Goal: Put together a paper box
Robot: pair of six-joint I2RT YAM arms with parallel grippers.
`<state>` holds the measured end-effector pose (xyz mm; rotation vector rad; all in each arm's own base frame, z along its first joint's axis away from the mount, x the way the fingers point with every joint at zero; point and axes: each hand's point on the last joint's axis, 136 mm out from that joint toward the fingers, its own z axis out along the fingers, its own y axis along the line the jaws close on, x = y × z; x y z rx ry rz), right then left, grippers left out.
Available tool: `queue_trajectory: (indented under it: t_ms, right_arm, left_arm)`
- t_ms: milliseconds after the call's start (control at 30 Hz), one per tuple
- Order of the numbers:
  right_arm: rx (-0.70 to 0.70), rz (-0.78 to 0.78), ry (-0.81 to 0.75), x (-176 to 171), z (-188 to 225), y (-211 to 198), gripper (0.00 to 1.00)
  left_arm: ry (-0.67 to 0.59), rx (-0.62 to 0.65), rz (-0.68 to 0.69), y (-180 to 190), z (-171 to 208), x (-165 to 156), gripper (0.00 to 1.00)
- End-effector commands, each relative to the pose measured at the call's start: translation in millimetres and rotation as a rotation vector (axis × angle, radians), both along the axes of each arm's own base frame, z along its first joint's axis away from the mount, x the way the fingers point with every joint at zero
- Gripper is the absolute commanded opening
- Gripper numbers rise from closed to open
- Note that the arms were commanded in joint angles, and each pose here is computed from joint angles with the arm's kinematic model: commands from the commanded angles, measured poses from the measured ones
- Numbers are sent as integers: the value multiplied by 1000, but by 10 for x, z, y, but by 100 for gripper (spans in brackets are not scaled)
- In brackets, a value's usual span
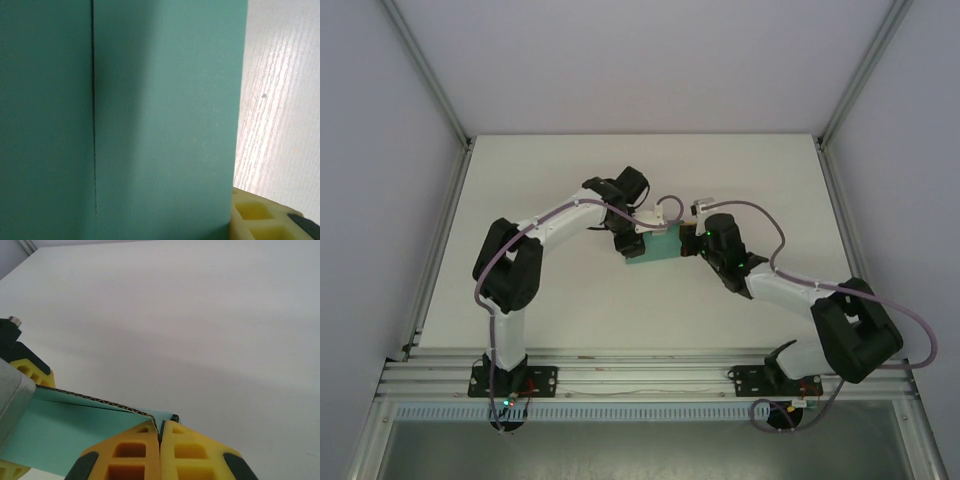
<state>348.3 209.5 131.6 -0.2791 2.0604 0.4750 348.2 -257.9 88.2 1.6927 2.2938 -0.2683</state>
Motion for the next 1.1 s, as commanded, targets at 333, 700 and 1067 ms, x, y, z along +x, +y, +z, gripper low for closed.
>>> queue_trajectory:
  t_ms: [333, 700, 1067]
  right_arm:
    - [-231, 2, 158, -320, -898, -142, 0]
    - [-239, -19, 133, -357, -782, -132, 0]
    - [-260, -63, 174, -382, -747, -98, 0]
  left_arm:
    - [-70, -35, 89, -26, 185, 70, 78]
    - [-267, -71, 368, 314, 684, 192, 100]
    - [-281, -211, 623, 621, 647, -54, 73]
